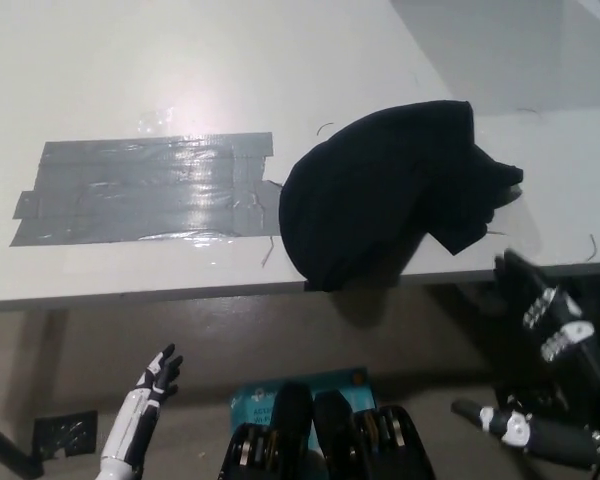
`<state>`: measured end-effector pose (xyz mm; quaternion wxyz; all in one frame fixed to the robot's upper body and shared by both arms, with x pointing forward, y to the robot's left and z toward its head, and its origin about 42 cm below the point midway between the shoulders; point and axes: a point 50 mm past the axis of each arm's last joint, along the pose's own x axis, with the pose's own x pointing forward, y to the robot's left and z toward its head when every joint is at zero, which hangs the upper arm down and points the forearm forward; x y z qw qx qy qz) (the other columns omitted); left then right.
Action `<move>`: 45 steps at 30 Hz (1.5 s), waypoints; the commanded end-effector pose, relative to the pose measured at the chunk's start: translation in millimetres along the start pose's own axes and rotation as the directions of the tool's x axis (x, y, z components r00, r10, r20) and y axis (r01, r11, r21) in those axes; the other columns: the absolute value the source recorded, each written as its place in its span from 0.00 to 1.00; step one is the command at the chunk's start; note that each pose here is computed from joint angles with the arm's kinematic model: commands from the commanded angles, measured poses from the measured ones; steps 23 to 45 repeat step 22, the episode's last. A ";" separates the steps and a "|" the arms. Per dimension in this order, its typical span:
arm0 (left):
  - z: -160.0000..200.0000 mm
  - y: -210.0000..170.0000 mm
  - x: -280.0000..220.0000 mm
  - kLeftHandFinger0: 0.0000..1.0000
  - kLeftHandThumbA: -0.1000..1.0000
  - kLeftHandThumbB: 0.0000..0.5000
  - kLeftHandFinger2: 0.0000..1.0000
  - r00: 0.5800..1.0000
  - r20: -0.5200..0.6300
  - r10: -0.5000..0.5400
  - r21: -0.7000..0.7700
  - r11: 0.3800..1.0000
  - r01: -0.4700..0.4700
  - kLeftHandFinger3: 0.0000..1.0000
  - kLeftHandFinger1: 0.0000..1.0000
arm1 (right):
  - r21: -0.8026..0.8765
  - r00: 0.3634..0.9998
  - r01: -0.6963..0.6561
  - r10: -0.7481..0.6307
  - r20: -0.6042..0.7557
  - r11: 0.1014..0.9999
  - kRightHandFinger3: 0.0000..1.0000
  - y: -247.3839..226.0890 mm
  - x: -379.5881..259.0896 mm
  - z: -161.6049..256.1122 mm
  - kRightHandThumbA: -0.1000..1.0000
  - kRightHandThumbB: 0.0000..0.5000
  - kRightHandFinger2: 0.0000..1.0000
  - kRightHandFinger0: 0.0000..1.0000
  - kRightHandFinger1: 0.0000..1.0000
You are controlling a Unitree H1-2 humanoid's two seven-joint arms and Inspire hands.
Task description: A person hands a black t-shirt to the robot and rhe robot picks it up with its right hand and places it on the black spot on the desk infron tof it
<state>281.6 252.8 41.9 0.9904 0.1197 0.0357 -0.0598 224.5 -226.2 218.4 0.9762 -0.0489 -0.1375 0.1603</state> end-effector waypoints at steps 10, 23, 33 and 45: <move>-2.9 -4.4 -16.3 1.00 1.00 1.00 1.00 0.995 0.037 -0.097 -0.026 0.995 0.098 1.00 1.00 | 0.140 0.955 0.221 -0.185 -0.233 0.965 1.00 4.9 -5.9 -121.0 0.86 0.19 1.00 1.00 1.00; -9.7 -5.6 -20.8 1.00 1.00 1.00 1.00 0.997 0.053 -0.052 -0.065 0.996 0.055 1.00 1.00 | 0.103 0.956 0.168 -0.137 -0.258 0.980 1.00 9.2 -5.6 -130.9 0.89 0.21 1.00 1.00 1.00; -9.7 -5.6 -20.8 1.00 1.00 1.00 1.00 0.997 0.053 -0.052 -0.065 0.996 0.055 1.00 1.00 | 0.103 0.956 0.168 -0.137 -0.258 0.980 1.00 9.2 -5.6 -130.9 0.89 0.21 1.00 1.00 1.00; -9.7 -5.6 -20.8 1.00 1.00 1.00 1.00 0.997 0.053 -0.052 -0.065 0.996 0.055 1.00 1.00 | 0.103 0.956 0.168 -0.137 -0.258 0.980 1.00 9.2 -5.6 -130.9 0.89 0.21 1.00 1.00 1.00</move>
